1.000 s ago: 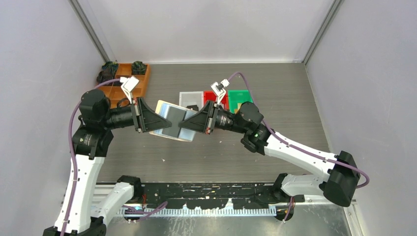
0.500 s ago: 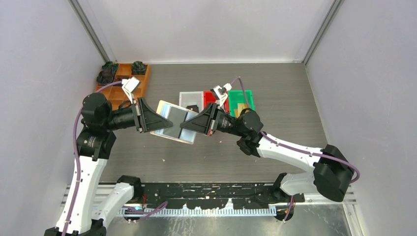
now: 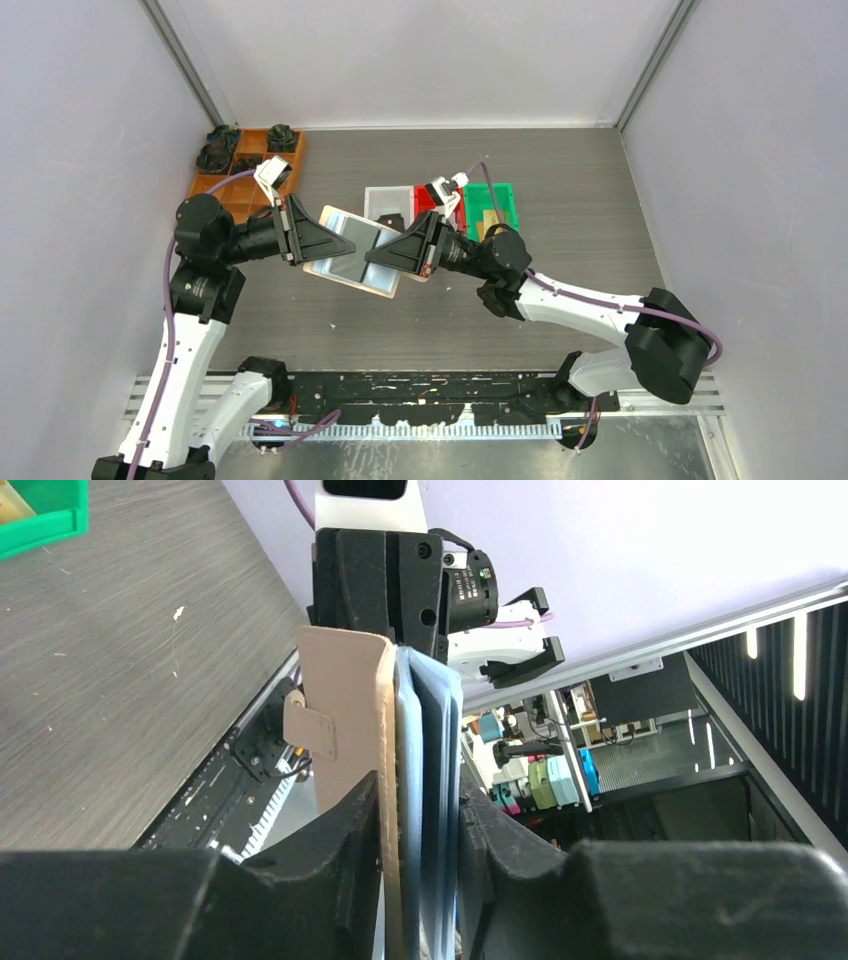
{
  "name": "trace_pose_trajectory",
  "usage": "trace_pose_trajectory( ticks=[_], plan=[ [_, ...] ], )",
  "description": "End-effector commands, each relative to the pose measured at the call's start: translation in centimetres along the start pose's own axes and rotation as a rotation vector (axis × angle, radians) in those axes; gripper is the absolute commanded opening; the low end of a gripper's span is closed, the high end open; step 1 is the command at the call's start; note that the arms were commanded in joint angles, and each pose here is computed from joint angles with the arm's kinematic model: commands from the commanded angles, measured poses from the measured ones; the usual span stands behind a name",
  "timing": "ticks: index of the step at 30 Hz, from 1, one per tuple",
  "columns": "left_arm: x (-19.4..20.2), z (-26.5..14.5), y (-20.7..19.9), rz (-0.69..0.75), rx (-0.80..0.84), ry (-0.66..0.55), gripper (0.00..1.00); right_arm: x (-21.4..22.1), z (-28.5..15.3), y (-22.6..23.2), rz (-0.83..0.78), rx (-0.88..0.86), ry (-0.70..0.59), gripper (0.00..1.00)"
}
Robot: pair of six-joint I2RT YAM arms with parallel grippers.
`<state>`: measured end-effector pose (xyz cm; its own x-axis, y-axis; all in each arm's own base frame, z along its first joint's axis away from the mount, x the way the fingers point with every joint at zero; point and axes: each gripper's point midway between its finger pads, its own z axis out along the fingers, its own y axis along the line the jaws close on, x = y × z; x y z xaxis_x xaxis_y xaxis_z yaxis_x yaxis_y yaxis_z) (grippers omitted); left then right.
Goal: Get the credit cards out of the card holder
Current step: Remove the credit card from the card holder.
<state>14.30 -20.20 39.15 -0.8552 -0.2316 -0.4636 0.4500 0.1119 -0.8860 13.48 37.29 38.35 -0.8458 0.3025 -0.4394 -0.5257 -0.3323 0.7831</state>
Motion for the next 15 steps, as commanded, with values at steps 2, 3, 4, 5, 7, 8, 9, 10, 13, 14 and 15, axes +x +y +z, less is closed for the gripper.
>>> trace_pose_trajectory(
  ticks=[2,3,4,5,7,8,9,10,13,14,15],
  plan=[
    [-0.2,-0.2,-1.4,0.055,0.032,-0.018,0.24,-1.2,1.2,4.8,-0.066,-0.163,-0.015,0.01],
    [-0.2,-0.1,-1.4,0.059,0.033,-0.018,0.2,-1.2,1.2,4.7,-0.065,-0.161,-0.016,0.01],
    [-0.3,-0.2,-1.5,0.063,0.033,-0.021,0.17,-1.2,1.1,4.6,-0.063,-0.158,-0.018,0.01],
    [-0.4,-0.2,-1.7,0.068,0.036,-0.021,0.15,-1.1,1.0,4.4,-0.061,-0.154,-0.022,0.02],
    [-0.6,-0.2,-2.0,0.075,0.037,-0.028,0.11,-1.2,0.7,4.0,-0.058,-0.145,-0.035,0.11],
    [-0.7,-0.2,-2.2,0.078,0.038,-0.03,0.1,-1.2,0.6,4.0,-0.057,-0.146,-0.043,0.16],
    [-0.6,-0.2,-2.2,0.078,0.039,-0.029,0.09,-1.2,0.5,3.9,-0.053,-0.145,-0.051,0.19],
    [-0.7,-0.2,-2.3,0.079,0.04,-0.029,0.07,-1.4,0.4,4.0,-0.052,-0.151,-0.06,0.23],
    [-0.6,-0.2,-2.4,0.078,0.042,-0.028,0.05,-1.8,0.5,4.3,-0.051,-0.167,-0.082,0.34],
    [-0.6,-0.2,-2.5,0.08,0.042,-0.028,0.04,-1.8,0.6,4.3,-0.051,-0.166,-0.085,0.34],
    [-0.7,-0.3,-2.6,0.084,0.043,-0.029,0.04,-1.9,0.7,4.3,-0.052,-0.167,-0.086,0.35]
  ],
)
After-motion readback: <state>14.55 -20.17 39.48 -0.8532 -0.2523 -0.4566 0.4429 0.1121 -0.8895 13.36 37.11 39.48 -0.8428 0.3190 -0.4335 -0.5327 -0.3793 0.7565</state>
